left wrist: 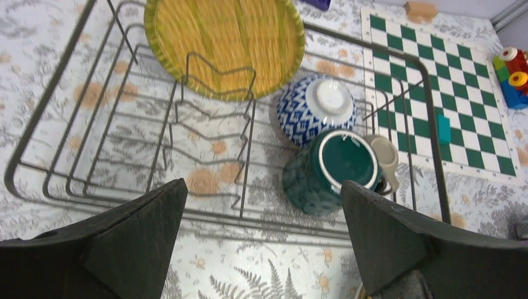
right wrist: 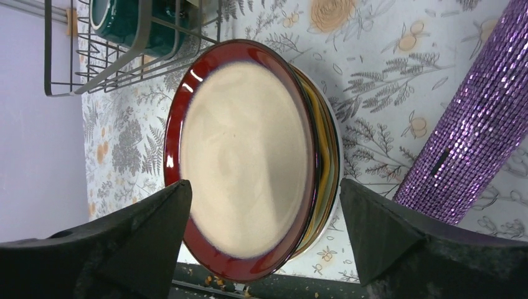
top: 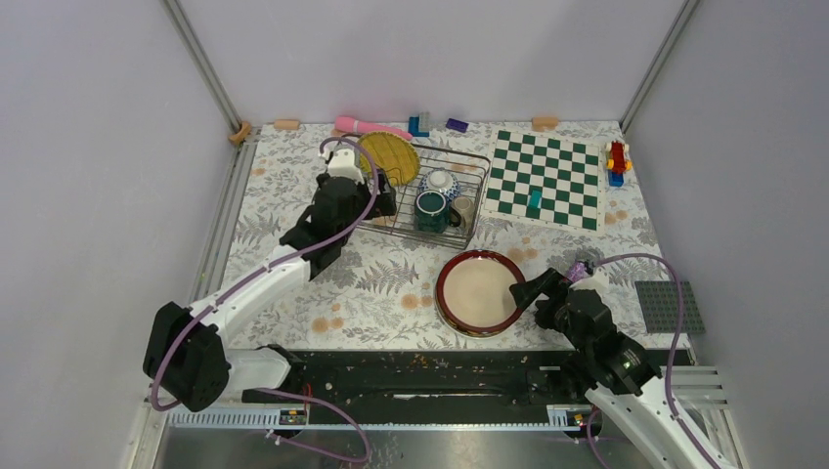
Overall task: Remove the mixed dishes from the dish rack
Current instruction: Place the plate at the center of the board, then pick up the plate from the dish rack.
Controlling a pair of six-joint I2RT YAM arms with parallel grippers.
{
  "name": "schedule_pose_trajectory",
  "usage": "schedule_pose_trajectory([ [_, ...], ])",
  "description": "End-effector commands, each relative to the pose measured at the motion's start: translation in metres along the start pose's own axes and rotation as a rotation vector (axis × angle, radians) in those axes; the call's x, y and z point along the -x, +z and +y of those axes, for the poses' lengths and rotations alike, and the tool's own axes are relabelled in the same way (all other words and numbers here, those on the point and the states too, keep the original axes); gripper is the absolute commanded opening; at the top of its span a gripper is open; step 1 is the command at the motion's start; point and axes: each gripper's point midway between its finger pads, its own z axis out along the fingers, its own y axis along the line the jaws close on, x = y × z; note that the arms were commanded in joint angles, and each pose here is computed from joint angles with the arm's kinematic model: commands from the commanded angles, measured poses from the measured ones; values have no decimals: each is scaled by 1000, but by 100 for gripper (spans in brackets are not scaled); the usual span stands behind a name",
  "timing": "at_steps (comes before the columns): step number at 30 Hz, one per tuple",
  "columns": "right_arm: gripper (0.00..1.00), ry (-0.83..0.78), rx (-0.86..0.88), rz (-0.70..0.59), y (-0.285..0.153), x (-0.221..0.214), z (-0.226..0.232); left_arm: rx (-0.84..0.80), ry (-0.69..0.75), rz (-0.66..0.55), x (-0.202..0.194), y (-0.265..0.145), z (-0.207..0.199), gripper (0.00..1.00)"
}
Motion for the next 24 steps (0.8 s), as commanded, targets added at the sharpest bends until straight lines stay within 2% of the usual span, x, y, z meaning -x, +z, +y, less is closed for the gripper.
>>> schedule_pose_trajectory([
  [1, 99, -55, 48, -85, -13, 25, 15, -15, 32, -74, 50, 11, -6, 99],
  [6, 100, -107, 63, -111, -18, 33, 20, -109, 76, -83, 83, 30, -6, 99],
  [13, 100, -187, 107, -98, -16, 32, 29, -465, 417, -59, 135, 60, -36, 99],
  [15, 99, -204, 112, -90, -17, 31, 30, -541, 491, -30, 140, 70, -34, 99],
  [19, 100, -213, 116, -72, -18, 28, 30, -658, 673, 36, 126, 89, -20, 99],
  [22, 100, -220, 117, -54, -17, 24, 30, -672, 847, 63, 116, 102, -8, 99],
  [24, 100, -230, 125, -44, -18, 23, 32, -655, 910, 85, 114, 111, 1, 99],
])
